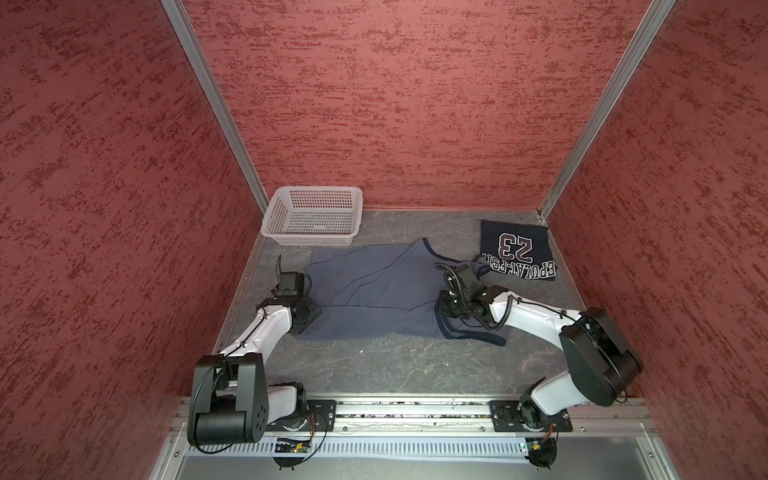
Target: Fold and stack the tank tops
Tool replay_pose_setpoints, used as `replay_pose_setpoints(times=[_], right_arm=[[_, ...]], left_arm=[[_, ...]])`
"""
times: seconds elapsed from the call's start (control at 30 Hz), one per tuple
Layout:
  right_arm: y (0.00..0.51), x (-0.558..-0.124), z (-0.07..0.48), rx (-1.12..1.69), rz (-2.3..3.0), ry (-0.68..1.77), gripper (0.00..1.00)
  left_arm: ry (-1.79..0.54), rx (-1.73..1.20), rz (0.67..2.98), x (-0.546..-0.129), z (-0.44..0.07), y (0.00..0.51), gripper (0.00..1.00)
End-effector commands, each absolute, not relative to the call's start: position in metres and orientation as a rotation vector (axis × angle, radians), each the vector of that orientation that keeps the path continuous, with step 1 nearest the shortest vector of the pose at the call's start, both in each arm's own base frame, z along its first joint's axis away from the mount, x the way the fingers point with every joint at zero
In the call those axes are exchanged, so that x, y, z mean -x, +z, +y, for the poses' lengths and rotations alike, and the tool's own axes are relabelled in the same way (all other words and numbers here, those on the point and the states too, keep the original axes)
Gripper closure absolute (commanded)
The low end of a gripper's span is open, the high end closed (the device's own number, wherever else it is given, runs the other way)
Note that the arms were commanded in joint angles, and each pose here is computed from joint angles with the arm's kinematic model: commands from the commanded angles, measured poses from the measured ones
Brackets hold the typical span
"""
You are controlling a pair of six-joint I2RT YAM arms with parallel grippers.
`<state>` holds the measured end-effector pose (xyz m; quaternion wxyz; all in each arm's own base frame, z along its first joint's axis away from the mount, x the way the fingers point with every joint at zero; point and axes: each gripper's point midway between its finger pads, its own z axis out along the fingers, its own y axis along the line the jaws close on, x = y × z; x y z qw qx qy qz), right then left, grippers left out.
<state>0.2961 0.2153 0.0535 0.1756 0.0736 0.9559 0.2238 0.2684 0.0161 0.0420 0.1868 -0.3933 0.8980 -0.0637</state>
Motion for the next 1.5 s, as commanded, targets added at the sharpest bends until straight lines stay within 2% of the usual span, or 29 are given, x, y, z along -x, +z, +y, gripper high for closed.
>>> replay_pose_setpoints(times=[0.0,0.27,0.47,0.83,1.07,1.37,1.47], right_arm=[[0.061,-0.31,0.219,-0.198,2.667,0.637,0.98],[0.059,-0.31,0.219,-0.195,2.671,0.636,0.99],[0.059,-0.311,0.219,-0.198,2.667,0.628,0.99],[0.065,-0.318,0.222,-0.176,2.658,0.624,1.0],[0.086,-0.335,0.227,-0.133,2.607,0.606,1.0],[0.081,-0.354,0.24,-0.091,2.617,0.598,1.0],[0.08,-0.355,0.239,-0.097,2.619,0.59,1.0]], left_arm=[[-0.137,1.085,2.48,-0.286,0.027,0.054,0.51],[-0.09,1.104,2.527,-0.303,0.034,0.041,0.52],[-0.108,1.106,2.561,-0.303,0.03,0.03,0.61],[-0.083,1.129,2.502,-0.3,0.04,0.041,1.0],[-0.099,1.195,2.333,-0.294,0.067,0.071,1.0],[-0.148,1.205,2.349,-0.303,0.071,0.065,1.0],[-0.202,1.159,2.403,-0.312,0.061,0.059,0.88]])
